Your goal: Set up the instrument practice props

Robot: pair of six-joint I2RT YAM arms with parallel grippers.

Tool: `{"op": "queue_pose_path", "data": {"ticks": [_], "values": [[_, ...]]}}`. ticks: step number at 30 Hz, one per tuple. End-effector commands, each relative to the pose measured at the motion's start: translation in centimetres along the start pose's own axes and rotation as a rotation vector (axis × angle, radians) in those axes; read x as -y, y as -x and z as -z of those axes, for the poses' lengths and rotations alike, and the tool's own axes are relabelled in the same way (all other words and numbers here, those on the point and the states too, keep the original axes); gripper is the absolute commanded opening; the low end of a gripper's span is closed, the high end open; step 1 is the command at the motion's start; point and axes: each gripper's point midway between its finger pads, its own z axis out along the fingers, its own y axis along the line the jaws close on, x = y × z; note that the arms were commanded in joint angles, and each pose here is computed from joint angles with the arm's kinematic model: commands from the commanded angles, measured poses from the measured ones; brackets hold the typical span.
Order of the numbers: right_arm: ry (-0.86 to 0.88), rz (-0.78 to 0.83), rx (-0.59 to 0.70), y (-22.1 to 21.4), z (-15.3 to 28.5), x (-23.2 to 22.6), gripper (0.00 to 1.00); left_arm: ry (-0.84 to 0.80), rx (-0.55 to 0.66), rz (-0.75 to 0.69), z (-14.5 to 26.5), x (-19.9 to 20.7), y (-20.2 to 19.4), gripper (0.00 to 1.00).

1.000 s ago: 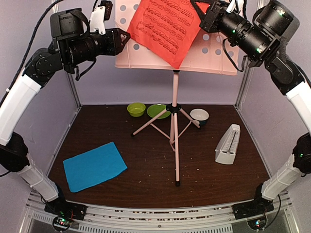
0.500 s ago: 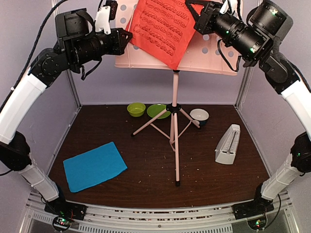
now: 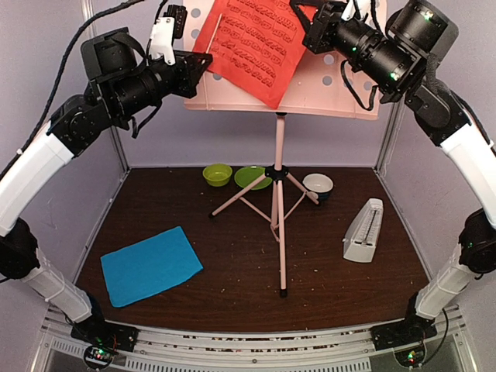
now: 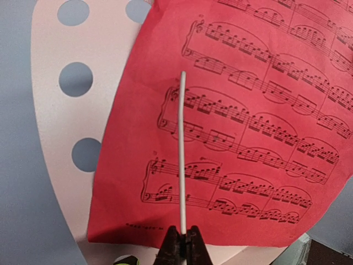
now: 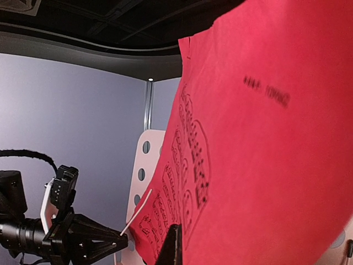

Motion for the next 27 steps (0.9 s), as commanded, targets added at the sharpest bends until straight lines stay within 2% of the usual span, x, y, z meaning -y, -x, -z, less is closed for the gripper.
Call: {"op": "queue_pose_path", "data": {"ticks": [1,8,15,27], "values": [[0.036,0.074,0.005,0.1,-0.3,-0.4,0.0,-0.076,0.14,-0.108,1.0,1.1,2.9,0.0],[0.118,0.227,0.001,-0.9,-1.0,-1.8,0.0,-0.12,0.107,-0.201,0.6,2.1,1.9,0.0],[0.146,0.279,0.046,-0.6,-1.8,-2.4,0.08,-0.137,0.103,-0.211,0.4,2.4,1.4,0.0],[0.102,0.258,0.084,-0.2,-3.0,-1.6,0.43,-0.137,0.101,-0.215,0.5,2.4,1.3,0.0]]}}
